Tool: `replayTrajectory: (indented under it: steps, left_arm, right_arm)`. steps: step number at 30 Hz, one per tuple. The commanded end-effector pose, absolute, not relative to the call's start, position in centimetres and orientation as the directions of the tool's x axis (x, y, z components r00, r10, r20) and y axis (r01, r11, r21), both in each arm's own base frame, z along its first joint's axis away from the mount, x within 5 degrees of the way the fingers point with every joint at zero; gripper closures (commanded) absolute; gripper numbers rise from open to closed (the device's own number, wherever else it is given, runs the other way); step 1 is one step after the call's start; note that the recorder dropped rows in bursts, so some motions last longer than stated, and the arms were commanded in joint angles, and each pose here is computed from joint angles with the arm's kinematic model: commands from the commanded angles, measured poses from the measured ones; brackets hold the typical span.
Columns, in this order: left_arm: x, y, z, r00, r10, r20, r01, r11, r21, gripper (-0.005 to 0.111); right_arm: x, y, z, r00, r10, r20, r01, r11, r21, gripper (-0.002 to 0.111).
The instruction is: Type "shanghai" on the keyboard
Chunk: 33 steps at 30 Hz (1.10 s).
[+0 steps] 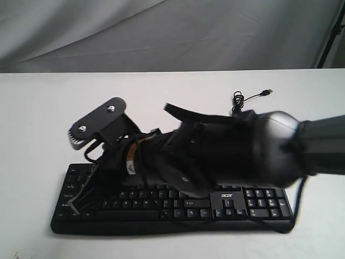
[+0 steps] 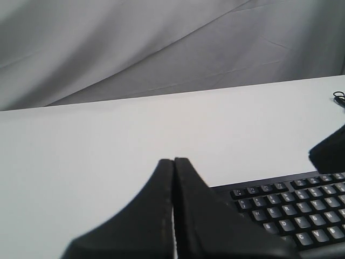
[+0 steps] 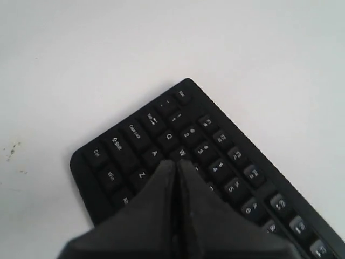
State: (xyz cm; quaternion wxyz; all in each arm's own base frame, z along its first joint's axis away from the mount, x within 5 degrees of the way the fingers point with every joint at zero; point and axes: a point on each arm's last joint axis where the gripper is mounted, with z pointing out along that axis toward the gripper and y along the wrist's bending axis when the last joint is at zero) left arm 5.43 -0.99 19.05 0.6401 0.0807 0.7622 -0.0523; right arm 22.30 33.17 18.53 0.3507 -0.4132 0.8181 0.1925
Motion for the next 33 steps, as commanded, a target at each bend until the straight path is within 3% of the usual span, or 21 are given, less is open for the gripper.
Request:
replayTrajectory:
  steps: [1,10,16,33]
  left_arm:
    - [5.4,-1.0,19.0,-0.164,0.054,-0.985,0.194,0.981,0.022,0.107]
    - [5.4,-1.0,19.0,-0.164,0.054,-0.985,0.194,0.981,0.022,0.107]
    - [5.4,-1.0,19.0,-0.164,0.054,-0.985,0.194,0.981,0.022,0.107]
    - [5.4,-1.0,19.0,-0.164,0.054,-0.985,0.194,0.981,0.022,0.107]
  right_arm:
    - [22.8,36.0,17.2,-0.358,-0.656,-0.665,-0.859,0.51,-0.04,0.108]
    - [22.9,37.8,14.9,-0.301,-0.696,-0.652,-0.898,0.437,-0.051,0.108]
    - [24.1,37.2,13.7,-0.359,-0.676,-0.643,-0.878,0.478,-0.012,0.108]
    - [24.5,37.5,12.1,-0.33,-0.679,-0.655,-0.882,0.47,-0.043,0.108]
